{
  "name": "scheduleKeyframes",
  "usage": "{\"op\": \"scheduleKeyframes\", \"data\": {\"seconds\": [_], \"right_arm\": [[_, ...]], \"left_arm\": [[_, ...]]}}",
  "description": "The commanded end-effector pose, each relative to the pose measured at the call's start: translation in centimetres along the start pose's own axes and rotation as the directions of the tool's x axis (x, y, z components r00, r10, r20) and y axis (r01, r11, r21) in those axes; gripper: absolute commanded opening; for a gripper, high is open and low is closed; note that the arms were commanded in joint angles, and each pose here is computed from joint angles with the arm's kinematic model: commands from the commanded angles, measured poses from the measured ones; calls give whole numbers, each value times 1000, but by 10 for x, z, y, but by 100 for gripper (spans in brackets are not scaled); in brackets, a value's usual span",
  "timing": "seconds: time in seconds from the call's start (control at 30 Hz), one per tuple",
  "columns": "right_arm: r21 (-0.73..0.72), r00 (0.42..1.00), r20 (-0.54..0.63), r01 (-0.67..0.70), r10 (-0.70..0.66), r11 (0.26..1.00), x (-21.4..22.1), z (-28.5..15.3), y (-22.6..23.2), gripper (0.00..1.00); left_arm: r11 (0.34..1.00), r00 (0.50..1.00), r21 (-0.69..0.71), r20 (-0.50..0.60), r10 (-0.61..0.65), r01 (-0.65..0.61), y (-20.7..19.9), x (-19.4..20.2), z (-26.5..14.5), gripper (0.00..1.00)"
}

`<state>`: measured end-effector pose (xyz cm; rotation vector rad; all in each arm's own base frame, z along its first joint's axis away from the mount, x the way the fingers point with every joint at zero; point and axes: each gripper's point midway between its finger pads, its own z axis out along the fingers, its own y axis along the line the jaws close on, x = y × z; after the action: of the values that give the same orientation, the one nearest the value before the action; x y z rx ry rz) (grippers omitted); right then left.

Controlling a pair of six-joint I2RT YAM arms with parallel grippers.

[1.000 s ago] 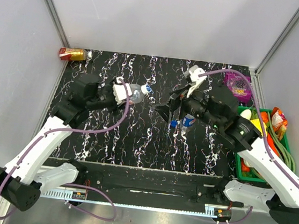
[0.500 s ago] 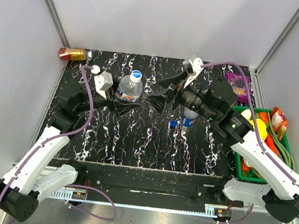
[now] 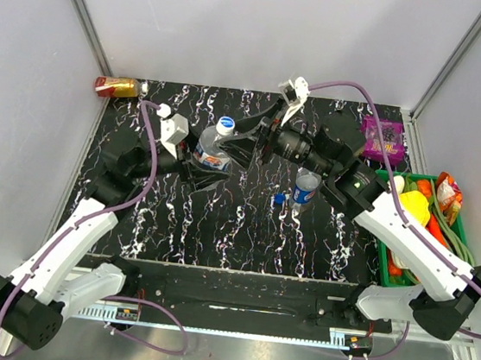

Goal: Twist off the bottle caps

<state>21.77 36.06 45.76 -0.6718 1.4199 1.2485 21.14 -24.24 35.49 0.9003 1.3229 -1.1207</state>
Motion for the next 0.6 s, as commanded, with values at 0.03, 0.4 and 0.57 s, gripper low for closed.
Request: {"op": "scheduleKeyframes", "data": {"seconds": [0.03, 0.4, 0.57], "right_arm": [[-97, 997, 75, 11, -4, 995, -32, 8, 21, 66], [-116, 999, 33, -5, 9, 993, -20, 10, 22, 0], [-75, 998, 54, 12, -8, 997, -23, 3, 17, 0]], "left_arm": [[994, 998, 88, 1, 61, -60, -16, -3, 7, 64], [989, 992, 89, -25, 123, -120, -19, 0, 8, 68], [980, 980, -24, -30, 198, -199, -8, -12, 0, 99]]}}
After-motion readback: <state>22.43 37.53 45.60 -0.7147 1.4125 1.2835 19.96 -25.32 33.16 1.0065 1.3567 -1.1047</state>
